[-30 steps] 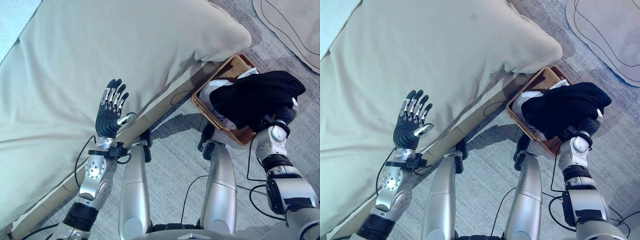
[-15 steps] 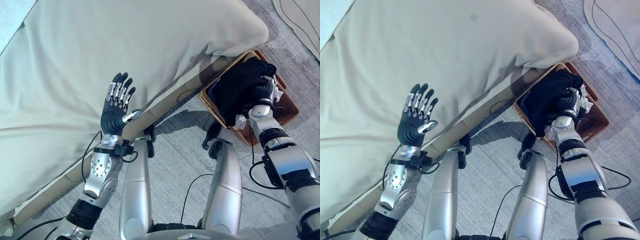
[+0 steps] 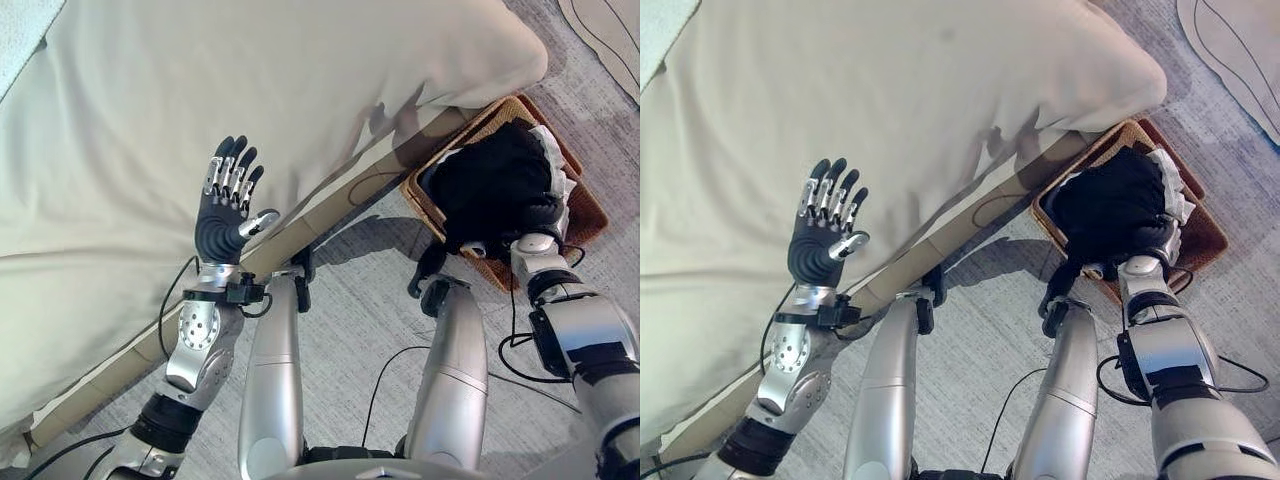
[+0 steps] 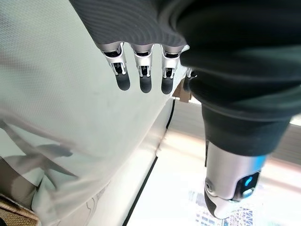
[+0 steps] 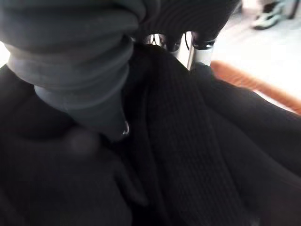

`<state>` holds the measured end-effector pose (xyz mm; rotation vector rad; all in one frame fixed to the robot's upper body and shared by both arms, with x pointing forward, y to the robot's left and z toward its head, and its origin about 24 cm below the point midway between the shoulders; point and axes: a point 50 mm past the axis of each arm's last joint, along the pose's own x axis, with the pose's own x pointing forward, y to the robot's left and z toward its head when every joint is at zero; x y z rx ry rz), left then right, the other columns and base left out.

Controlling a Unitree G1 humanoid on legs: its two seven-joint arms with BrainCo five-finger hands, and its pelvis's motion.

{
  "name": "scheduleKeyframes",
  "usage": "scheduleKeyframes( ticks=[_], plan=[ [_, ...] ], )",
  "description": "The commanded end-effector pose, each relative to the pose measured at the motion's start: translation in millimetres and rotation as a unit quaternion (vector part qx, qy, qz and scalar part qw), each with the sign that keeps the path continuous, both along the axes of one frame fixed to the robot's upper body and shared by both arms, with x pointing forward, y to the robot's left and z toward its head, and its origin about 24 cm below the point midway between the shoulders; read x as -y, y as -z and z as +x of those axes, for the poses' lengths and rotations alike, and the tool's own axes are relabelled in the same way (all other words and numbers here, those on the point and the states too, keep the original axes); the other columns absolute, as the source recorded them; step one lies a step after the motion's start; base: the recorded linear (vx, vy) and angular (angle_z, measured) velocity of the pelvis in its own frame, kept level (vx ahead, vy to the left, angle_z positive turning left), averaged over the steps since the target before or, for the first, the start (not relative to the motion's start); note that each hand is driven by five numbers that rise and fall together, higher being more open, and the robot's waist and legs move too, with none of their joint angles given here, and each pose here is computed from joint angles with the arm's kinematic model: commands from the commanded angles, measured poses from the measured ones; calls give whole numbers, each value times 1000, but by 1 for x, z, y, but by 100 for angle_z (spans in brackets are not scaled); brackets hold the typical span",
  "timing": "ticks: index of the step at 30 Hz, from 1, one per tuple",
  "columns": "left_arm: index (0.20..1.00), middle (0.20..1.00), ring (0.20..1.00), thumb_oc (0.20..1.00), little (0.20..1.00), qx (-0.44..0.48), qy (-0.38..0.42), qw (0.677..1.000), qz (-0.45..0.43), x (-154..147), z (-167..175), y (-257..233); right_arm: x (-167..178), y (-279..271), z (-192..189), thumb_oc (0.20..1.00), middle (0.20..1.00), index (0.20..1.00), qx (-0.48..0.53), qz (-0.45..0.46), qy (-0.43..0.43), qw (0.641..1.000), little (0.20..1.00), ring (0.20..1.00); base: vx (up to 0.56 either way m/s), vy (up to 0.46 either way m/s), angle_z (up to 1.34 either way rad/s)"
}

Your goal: Pick up clothes into the bucket

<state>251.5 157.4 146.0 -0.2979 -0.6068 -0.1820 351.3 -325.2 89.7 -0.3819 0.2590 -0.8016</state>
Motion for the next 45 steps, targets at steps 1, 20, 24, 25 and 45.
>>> scheduleKeyframes(
  ticks=[1, 20, 24, 25, 45],
  plan=[
    [1000, 1000, 1000, 1000, 1000, 59, 0, 998, -35, -3, -16, -20, 39, 17, -34, 200, 200, 200, -10, 28, 92, 995, 200, 200, 0, 0, 0],
    [1000, 1000, 1000, 1000, 1000, 59, 3, 998, -38, -11, -22, -18, 61, -7, -42, 244, 244, 244, 133, 78, 132, 979, 244, 244, 0, 0, 0],
    [1000, 1000, 1000, 1000, 1000, 56, 6, 998, -35, -12, -23, -16, 57, -15, -35, 1000, 1000, 1000, 138, 59, 105, 983, 1000, 1000, 0, 0, 0],
    [1000, 1000, 1000, 1000, 1000, 56, 7, 998, -35, -12, -23, -17, 54, -17, -32, 1000, 1000, 1000, 136, 51, 94, 985, 1000, 1000, 0, 0, 0],
    [1000, 1000, 1000, 1000, 1000, 54, 8, 998, -37, -14, -20, -17, 41, 24, -39, 1000, 1000, 1000, 21, 49, 70, 996, 1000, 1000, 0, 0, 0]
  ],
)
